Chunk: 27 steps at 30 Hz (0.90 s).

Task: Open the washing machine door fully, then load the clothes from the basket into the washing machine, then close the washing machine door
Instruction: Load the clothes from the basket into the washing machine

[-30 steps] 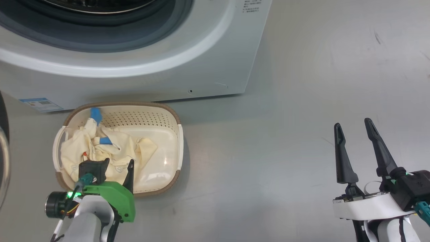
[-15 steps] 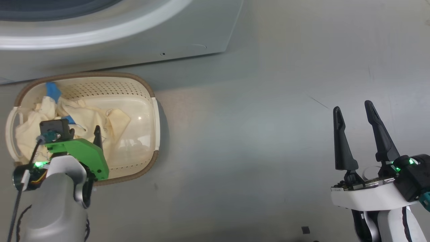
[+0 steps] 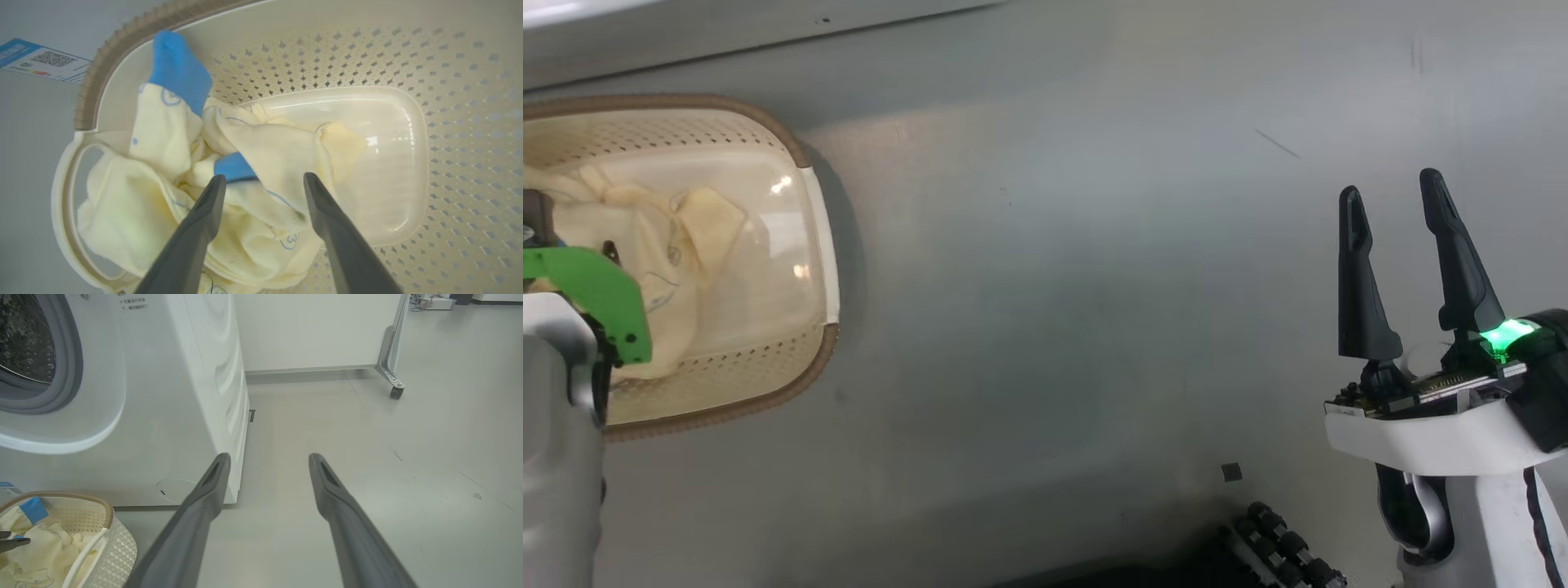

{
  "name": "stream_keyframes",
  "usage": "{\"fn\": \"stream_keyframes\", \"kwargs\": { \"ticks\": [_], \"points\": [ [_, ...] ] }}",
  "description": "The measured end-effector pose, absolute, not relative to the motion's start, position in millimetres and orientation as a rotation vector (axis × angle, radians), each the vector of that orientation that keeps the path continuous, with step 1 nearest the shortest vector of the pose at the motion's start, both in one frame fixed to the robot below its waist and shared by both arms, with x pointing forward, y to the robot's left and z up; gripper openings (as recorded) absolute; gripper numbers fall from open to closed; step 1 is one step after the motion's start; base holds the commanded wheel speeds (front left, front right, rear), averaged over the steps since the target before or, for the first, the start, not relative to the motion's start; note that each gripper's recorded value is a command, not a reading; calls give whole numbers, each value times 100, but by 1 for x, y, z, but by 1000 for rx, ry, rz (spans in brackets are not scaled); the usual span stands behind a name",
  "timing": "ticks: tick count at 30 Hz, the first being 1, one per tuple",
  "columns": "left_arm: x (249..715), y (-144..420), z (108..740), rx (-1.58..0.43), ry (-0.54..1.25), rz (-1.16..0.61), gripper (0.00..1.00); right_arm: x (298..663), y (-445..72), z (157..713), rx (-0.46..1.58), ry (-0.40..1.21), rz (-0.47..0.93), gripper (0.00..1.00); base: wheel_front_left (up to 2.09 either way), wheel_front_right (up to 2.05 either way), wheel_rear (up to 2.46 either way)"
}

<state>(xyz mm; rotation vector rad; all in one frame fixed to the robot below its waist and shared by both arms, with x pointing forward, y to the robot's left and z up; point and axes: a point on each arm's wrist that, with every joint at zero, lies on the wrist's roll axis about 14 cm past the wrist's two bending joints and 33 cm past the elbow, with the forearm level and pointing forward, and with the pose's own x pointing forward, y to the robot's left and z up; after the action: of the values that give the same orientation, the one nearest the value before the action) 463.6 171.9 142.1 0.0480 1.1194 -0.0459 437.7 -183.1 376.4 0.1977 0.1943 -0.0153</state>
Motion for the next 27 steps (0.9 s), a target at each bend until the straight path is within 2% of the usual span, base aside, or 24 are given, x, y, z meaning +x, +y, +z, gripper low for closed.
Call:
{"fn": "stream_keyframes", "kwargs": {
  "ticks": [12, 13, 14, 15, 16, 27],
  "points": [
    [468, 173, 74, 92, 1270, -29, 100, 463, -194, 343, 215, 209, -42, 100, 0, 0, 0],
    [465, 173, 68, 94, 1282, -29, 93, 466, -194, 339, 213, 211, -41, 100, 0, 0, 0],
    [461, 173, 62, 100, 1298, -29, 47, 466, -195, 335, 211, 217, -43, 100, 0, 0, 0],
    [457, 173, 56, 106, 1317, -31, 29, 468, -195, 332, 211, 220, -43, 100, 0, 0, 0],
    [454, 173, 52, 110, 1328, -29, 0, 469, -196, 329, 213, 224, -45, 100, 0, 0, 0],
    [447, 170, 35, 126, 1331, -41, 0, 476, -201, 311, 202, 243, -54, 100, 0, 0, 0]
  ]
}}
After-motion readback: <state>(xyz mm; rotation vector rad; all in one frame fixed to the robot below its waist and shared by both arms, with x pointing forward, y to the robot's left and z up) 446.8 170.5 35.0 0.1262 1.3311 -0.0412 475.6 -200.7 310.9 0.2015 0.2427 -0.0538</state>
